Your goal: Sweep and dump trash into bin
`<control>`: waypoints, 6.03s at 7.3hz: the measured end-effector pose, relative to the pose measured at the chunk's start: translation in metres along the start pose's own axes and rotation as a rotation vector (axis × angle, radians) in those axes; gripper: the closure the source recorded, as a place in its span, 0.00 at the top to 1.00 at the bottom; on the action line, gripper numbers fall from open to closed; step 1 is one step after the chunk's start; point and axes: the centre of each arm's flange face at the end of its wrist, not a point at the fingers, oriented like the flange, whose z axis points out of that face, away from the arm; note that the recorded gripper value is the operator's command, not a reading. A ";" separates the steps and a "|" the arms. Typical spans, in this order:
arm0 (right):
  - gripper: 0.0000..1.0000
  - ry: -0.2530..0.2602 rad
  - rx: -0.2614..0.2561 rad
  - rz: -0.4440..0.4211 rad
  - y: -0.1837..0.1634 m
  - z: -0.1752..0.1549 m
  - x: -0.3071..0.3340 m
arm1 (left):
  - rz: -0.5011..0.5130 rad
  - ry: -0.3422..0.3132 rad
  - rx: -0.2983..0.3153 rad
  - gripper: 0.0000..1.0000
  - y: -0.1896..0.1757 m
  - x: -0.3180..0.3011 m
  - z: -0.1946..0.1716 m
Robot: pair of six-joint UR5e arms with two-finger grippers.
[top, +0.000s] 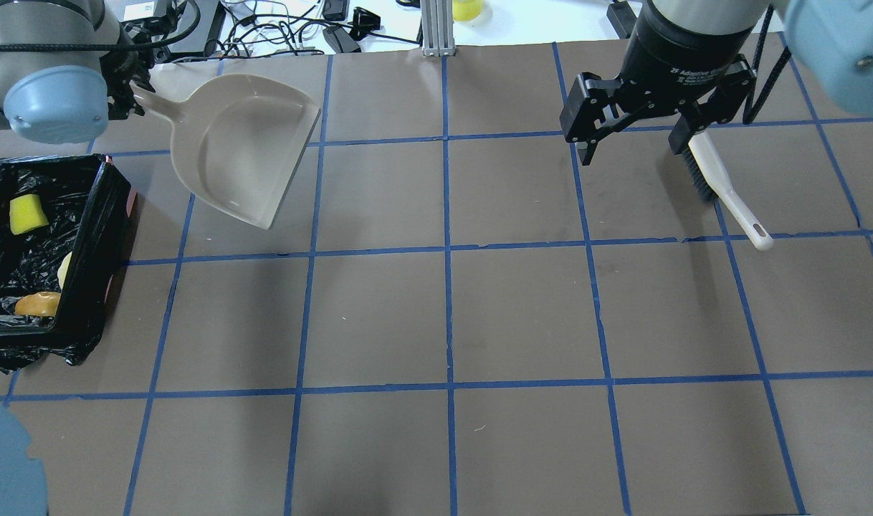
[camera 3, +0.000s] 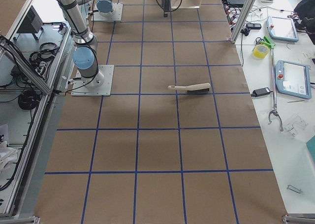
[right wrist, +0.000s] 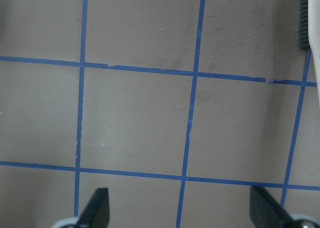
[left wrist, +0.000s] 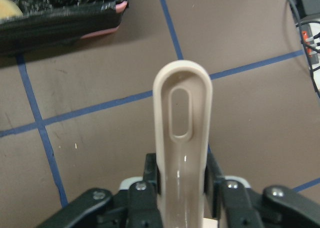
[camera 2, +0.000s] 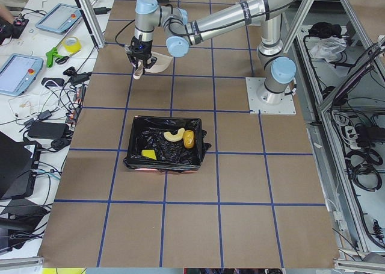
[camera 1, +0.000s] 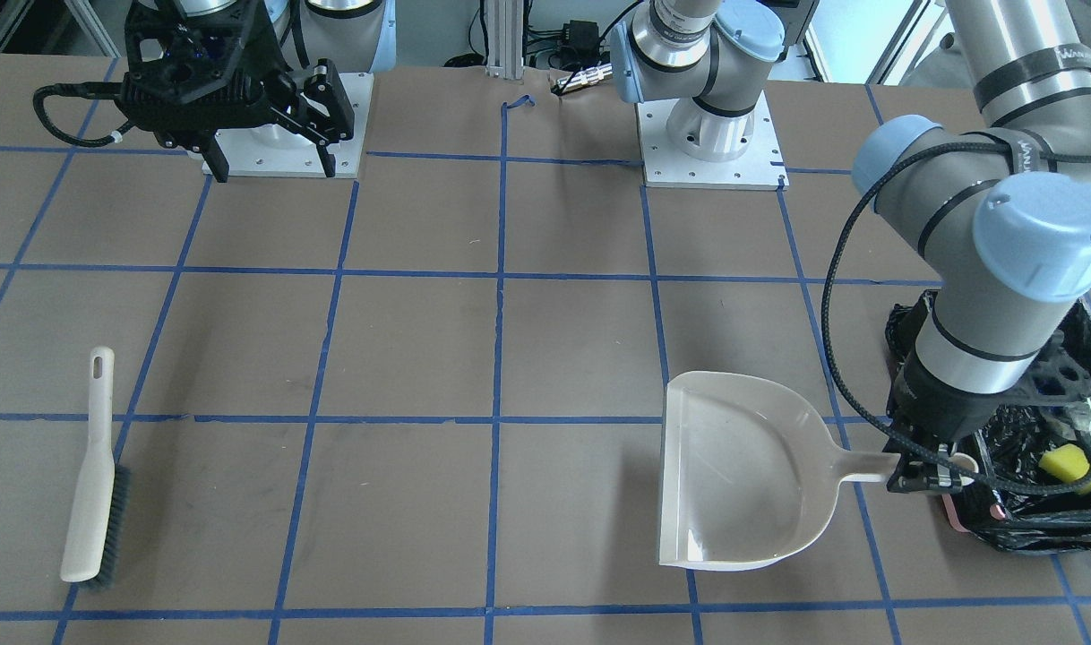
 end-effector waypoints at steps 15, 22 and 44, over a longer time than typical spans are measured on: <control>1.00 0.000 -0.002 0.000 -0.001 0.001 0.000 | -0.129 -0.157 -0.058 0.00 0.014 0.012 0.124; 1.00 0.000 -0.002 -0.001 0.000 0.001 0.000 | -0.147 -0.157 -0.060 0.00 0.014 0.015 0.127; 1.00 -0.003 -0.003 0.000 -0.001 0.001 0.000 | 0.480 -0.019 -0.047 1.00 0.030 0.005 -0.009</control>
